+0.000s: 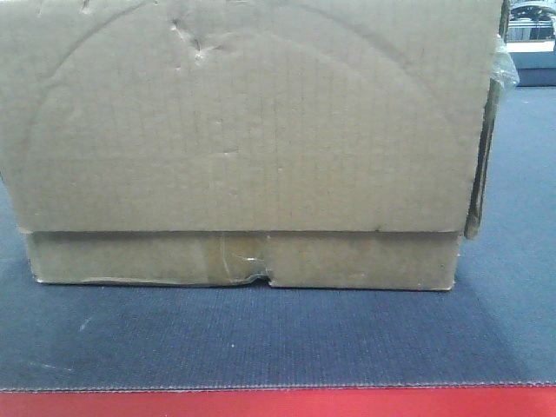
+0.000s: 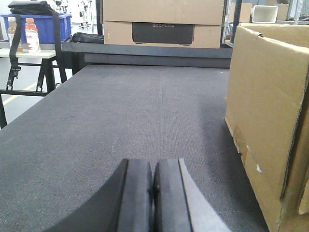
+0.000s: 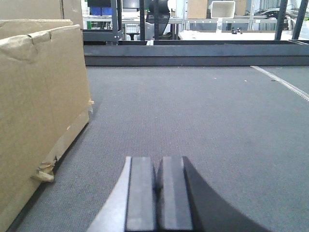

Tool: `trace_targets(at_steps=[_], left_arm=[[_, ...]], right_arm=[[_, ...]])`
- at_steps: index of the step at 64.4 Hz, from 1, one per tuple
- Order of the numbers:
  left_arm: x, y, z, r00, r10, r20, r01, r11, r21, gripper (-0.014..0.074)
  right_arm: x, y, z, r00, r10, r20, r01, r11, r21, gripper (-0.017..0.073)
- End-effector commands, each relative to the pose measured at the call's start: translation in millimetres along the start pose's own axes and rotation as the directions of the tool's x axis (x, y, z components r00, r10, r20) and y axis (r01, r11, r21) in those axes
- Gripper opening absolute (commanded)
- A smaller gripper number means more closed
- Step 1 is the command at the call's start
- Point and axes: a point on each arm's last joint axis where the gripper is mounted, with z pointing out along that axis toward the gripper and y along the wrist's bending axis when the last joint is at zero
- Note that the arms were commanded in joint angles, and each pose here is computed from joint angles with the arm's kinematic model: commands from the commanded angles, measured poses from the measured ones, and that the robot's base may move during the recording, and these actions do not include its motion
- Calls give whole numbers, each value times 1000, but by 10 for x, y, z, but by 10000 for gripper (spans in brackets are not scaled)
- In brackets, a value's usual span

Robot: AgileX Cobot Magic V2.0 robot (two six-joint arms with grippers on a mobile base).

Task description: Grab carton from right shelf to conveyor

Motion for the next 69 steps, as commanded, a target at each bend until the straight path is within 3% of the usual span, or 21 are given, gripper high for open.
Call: trace_targets(at_steps=[1, 69], left_arm=[[-23, 1, -6, 1000, -7, 20, 7, 1000, -1, 15], [-23, 1, -6, 1000, -7, 20, 7, 1000, -1, 15]], right_arm=[[-9, -3, -6, 1000, -8, 15, 8, 1000, 5, -67], [-9, -3, -6, 1000, -8, 15, 8, 1000, 5, -67]])
